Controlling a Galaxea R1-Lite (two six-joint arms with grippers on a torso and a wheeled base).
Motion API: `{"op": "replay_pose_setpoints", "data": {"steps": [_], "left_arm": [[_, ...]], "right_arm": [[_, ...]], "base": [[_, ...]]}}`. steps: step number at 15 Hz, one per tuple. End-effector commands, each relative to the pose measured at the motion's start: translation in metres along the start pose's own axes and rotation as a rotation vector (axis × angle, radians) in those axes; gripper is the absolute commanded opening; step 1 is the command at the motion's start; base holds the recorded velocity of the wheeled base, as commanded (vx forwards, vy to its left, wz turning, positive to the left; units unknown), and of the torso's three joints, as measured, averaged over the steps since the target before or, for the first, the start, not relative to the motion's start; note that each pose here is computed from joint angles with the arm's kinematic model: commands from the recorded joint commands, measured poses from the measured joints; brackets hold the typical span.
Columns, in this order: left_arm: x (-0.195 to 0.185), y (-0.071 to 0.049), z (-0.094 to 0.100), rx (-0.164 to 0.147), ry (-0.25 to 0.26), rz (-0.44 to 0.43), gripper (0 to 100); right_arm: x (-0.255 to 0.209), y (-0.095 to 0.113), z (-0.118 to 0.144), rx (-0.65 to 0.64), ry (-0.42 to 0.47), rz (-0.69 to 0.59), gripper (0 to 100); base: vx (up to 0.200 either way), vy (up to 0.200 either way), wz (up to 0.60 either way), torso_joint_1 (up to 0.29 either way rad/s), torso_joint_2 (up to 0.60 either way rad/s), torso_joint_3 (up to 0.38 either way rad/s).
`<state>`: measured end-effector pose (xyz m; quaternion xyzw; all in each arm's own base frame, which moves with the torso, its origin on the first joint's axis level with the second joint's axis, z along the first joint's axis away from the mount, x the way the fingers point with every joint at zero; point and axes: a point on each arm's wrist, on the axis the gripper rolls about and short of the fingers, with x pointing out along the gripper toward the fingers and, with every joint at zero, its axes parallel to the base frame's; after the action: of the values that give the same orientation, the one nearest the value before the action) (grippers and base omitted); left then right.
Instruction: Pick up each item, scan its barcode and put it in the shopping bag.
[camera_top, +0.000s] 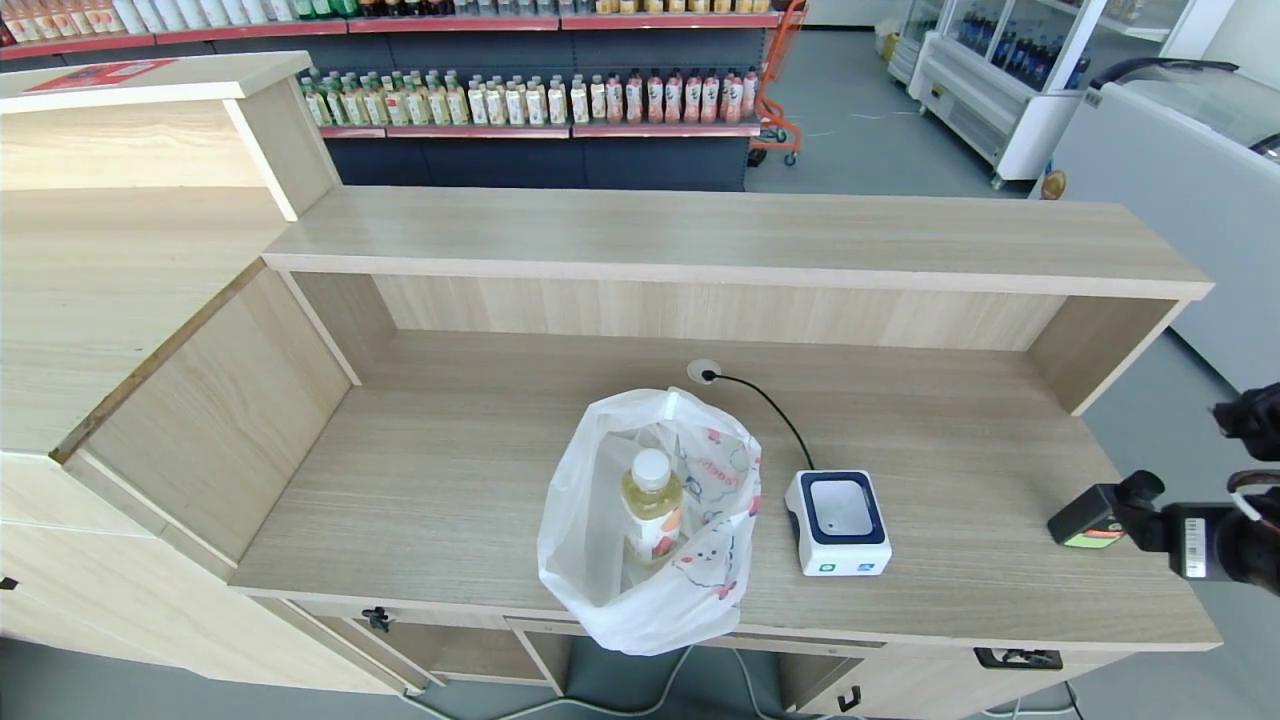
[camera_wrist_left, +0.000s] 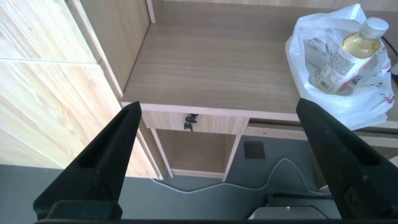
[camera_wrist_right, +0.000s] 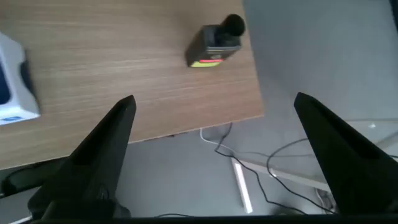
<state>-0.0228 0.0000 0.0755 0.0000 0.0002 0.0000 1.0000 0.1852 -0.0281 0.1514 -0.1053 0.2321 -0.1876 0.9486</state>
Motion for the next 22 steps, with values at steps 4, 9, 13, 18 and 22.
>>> {"op": "replay_pose_setpoints", "data": {"steps": [4,9,13,18,22], "left_arm": [[0.000,0.000,0.000,0.000,0.000,0.000,100],[0.000,0.000,0.000,0.000,0.000,0.000,100],[0.000,0.000,0.000,-0.005,-0.002,0.000,100],[0.000,0.000,0.000,-0.005,0.000,0.000,100],[0.000,0.000,0.000,-0.005,0.000,0.000,100]], "right_arm": [[-0.002,-0.040,-0.025,-0.001,0.150,-0.177,100],[-0.010,-0.040,-0.046,0.007,0.197,-0.146,100],[-0.010,-0.038,-0.050,-0.007,0.210,-0.134,100],[-0.019,-0.036,-0.060,-0.007,0.221,-0.134,100],[-0.022,-0.036,-0.062,-0.047,0.225,-0.140,100]], "base": [[0.000,0.000,0.00,0.000,0.00,0.000],[0.000,0.000,0.00,0.000,0.00,0.000],[0.000,0.000,0.00,0.000,0.00,0.000],[0.000,-0.040,0.00,0.000,0.00,0.000],[0.000,-0.200,0.00,-0.001,0.00,0.005]]}}
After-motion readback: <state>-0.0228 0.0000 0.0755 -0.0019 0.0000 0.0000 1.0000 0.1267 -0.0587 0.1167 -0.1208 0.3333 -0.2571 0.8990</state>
